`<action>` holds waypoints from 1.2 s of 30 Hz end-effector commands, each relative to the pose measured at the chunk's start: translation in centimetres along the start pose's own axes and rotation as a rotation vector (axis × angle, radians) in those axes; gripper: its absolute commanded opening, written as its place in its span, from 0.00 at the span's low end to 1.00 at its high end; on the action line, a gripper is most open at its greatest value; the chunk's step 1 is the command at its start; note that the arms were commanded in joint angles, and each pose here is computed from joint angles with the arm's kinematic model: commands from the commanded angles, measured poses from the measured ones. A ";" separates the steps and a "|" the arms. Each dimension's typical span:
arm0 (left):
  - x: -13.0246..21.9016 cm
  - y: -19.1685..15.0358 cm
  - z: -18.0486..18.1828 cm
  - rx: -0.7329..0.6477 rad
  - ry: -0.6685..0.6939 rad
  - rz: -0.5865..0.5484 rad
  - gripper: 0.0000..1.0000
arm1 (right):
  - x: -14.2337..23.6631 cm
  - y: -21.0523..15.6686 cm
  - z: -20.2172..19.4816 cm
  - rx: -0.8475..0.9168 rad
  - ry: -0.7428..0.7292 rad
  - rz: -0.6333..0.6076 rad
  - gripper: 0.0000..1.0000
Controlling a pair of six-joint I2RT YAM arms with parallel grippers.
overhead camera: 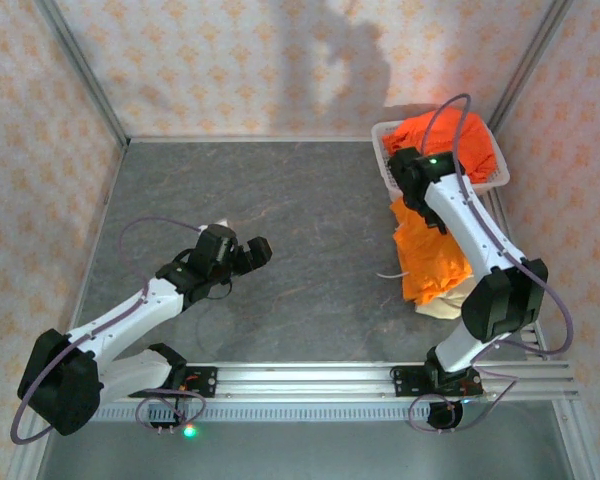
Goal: Fold and stack the shorts
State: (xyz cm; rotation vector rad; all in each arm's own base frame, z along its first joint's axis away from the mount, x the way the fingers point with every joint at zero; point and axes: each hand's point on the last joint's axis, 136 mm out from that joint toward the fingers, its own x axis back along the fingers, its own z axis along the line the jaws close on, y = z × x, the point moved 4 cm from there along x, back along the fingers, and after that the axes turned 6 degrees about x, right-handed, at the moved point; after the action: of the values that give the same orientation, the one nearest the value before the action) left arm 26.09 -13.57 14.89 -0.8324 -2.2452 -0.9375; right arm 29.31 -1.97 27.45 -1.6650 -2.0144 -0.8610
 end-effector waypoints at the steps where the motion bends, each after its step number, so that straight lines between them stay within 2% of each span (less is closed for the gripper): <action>1: 0.4 1.2 -0.9 -0.013 -0.017 -0.035 1.00 | -0.1 -0.4 -3.1 -0.035 -0.108 -0.006 0.00; 5: 0.3 1.3 -1.1 -0.013 -0.018 -0.034 1.00 | -2.3 -0.4 -2.8 -0.031 -0.147 0.044 0.01; 8: 0.3 1.4 -1.3 -0.019 -0.020 -0.029 1.00 | -4.3 -0.6 -3.0 -0.013 -0.225 0.112 0.05; 10: 0.4 1.4 -1.3 -0.026 -0.017 -0.026 1.00 | -5.1 -0.6 -2.8 -0.010 -0.246 0.137 0.12; 12: 0.6 1.5 -1.4 -0.033 -0.017 -0.029 1.00 | -6.0 -0.8 -3.0 -0.019 -0.265 0.158 0.29; 13: 0.7 1.4 -1.4 -0.037 -0.019 -0.030 1.00 | -6.3 -1.0 -3.3 -0.035 -0.267 0.169 0.48; 17: 1.3 1.6 -1.3 -0.041 -0.032 -0.051 1.00 | -5.5 -0.9 -4.7 -0.139 -0.243 0.135 0.83; 20: 1.8 1.7 -1.2 -0.036 -0.049 -0.078 1.00 | -3.9 -0.1 -4.0 -0.258 -0.014 0.049 0.90; 23: 2.0 1.8 -1.3 -0.034 -0.072 -0.097 1.00 | -1.6 2.1 -2.1 -0.369 0.302 -0.085 1.00; 25: 2.3 1.8 -1.3 -0.036 -0.084 -0.103 1.00 | -0.1 4.3 -1.1 -0.418 0.454 -0.167 0.99; 29: 2.7 1.8 -1.2 -0.042 -0.084 -0.110 1.00 | 1.2 9.3 0.4 -0.435 0.536 -0.258 0.99; 36: 3.6 1.8 -0.8 -0.049 -0.067 -0.124 1.00 | -1.1 19.0 4.1 -0.494 0.598 -0.232 1.00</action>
State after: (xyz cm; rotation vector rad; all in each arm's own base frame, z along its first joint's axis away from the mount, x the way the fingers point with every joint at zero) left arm 25.58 -13.13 18.91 -0.8197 -2.3917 -0.9921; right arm 45.59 1.62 28.99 -1.1792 -1.7338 -1.7449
